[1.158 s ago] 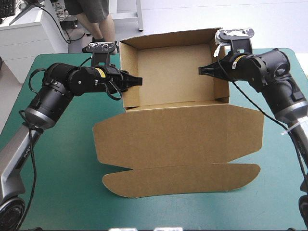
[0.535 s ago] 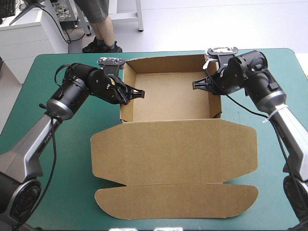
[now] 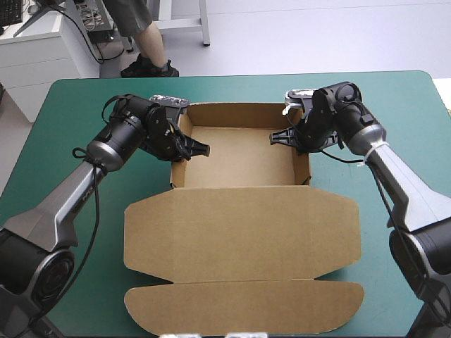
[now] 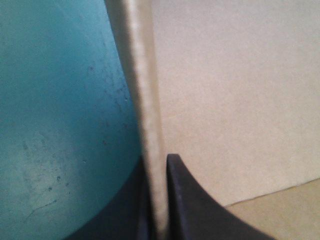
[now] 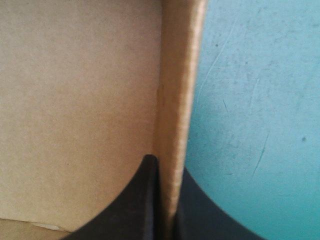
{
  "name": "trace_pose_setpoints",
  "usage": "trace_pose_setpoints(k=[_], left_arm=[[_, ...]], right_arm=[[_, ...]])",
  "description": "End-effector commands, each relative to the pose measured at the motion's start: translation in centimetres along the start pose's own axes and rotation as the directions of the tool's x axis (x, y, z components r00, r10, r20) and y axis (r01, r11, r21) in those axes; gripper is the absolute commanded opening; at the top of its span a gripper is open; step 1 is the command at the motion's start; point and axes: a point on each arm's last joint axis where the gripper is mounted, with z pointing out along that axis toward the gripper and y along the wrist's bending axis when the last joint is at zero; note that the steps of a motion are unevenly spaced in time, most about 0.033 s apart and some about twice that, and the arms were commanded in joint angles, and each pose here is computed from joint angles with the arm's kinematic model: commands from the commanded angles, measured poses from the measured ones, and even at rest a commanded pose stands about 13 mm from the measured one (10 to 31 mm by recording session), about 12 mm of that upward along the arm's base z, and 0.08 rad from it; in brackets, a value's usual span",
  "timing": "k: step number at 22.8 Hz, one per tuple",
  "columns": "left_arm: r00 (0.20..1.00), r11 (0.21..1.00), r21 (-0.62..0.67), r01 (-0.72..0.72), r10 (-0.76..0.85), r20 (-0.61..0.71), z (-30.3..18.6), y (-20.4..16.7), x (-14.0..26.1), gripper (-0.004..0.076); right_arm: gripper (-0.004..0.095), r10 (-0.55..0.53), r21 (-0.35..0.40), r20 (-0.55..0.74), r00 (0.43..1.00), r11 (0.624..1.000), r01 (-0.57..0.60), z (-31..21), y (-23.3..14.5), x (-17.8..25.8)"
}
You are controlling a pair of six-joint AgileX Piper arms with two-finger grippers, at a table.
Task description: Fold the box
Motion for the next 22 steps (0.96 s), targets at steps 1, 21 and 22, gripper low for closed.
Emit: trace_pose_setpoints(k=[1, 21, 22], left_arm=[[0.998, 0.999, 0.035, -0.032, 0.030, 0.055, -1.6, -0.7, -0.6, -0.0008], [0.994, 0.992, 0.067, 0.107, -0.105, -0.032, -0.1, 2.8, -1.1, 0.0518], [0.995, 0.992, 0.074, 0.100, -0.100, 0.006, -0.8, 2.8, -1.2, 0.0518]], right_arm=[[-0.0013, -0.035, -0.011, 0.045, 0.998, 0.999, 0.036, -1.4, 0.3, -0.3], [0.0859, -0.123, 0.007, -0.072, 0.990, 0.992, 0.124, 1.0, 0.2, 0.0], [0.0905, -0.124, 0.005, -0.056, 0.991, 0.992, 0.124, 0.8, 0.3, -0.1]])
